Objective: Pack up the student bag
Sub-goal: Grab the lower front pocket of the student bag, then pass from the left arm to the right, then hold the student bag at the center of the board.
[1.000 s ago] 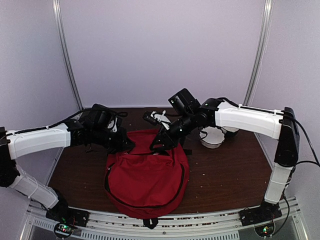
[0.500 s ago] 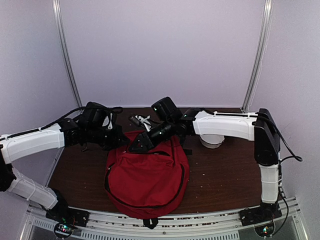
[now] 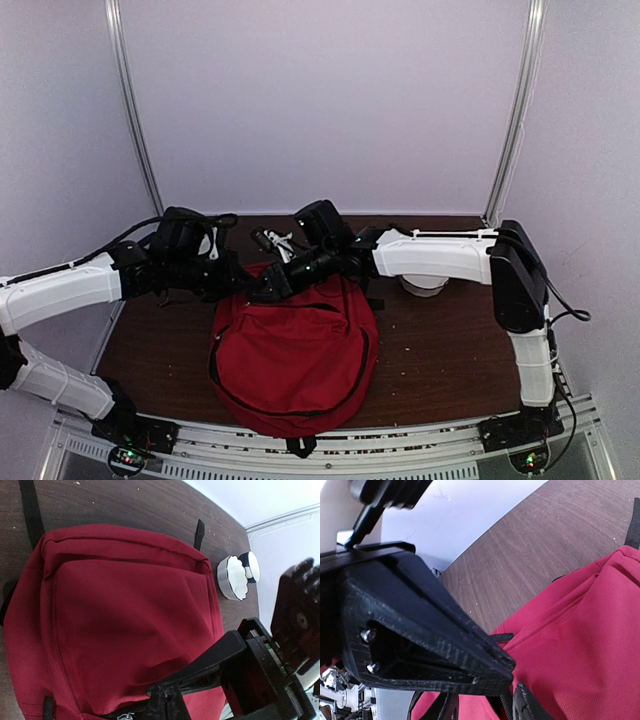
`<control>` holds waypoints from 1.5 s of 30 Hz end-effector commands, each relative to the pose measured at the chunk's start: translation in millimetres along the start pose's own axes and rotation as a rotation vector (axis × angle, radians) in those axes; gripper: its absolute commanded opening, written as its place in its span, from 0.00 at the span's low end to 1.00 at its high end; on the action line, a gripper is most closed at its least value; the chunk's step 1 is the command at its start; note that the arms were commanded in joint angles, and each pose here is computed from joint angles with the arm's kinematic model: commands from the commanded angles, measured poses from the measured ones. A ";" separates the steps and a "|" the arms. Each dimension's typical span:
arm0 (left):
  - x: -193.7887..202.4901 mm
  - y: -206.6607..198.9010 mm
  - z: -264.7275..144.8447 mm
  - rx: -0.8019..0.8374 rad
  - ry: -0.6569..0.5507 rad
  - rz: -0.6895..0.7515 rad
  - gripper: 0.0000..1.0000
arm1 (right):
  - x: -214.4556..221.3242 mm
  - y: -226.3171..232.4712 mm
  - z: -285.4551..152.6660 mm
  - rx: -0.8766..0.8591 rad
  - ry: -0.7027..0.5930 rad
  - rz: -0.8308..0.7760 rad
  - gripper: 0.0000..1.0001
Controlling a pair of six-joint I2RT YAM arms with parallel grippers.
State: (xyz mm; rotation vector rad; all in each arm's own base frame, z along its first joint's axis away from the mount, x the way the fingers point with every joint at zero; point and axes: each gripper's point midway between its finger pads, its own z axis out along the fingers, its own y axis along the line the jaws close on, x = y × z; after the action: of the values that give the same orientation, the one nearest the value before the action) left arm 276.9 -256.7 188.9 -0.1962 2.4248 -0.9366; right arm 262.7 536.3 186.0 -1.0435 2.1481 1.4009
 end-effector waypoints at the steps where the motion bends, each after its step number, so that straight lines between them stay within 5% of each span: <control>1: -14.9 -14.3 -6.7 0.068 -0.064 -0.016 0.00 | -19.9 3.4 3.5 -0.009 -0.080 -0.005 0.36; 13: -13.6 -17.5 -4.7 0.086 -0.053 -0.027 0.00 | -15.1 4.4 17.2 -0.036 -0.077 0.004 0.23; 21: -10.2 -11.1 -5.6 0.065 -0.046 -0.020 0.00 | -24.7 -2.1 14.9 -0.016 -0.114 -0.022 0.06; 25: -3.6 2.4 -7.0 0.009 -0.022 -0.009 0.38 | -27.4 -3.8 11.6 -0.022 -0.122 -0.028 0.00; 28: 0.7 20.1 -16.0 -0.063 -0.028 -0.010 0.50 | -25.7 -4.5 8.6 -0.021 -0.123 -0.030 0.00; 33: 16.3 52.2 -26.0 -0.094 -0.026 -0.078 0.50 | -28.2 -4.8 0.5 -0.039 -0.153 0.002 0.00; 37: 37.8 51.3 -13.1 0.010 0.049 -0.158 0.43 | -28.8 -2.1 0.6 -0.056 -0.156 0.022 0.00; 45: 50.8 32.7 -2.6 0.163 0.112 -0.180 0.49 | -25.7 -5.2 1.6 -0.051 -0.152 0.033 0.00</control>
State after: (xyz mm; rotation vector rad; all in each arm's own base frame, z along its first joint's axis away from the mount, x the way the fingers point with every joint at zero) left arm 232.0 -225.1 119.6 -0.3867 2.5445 -1.0517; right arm 274.7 547.2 167.3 -0.9172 2.1393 1.4876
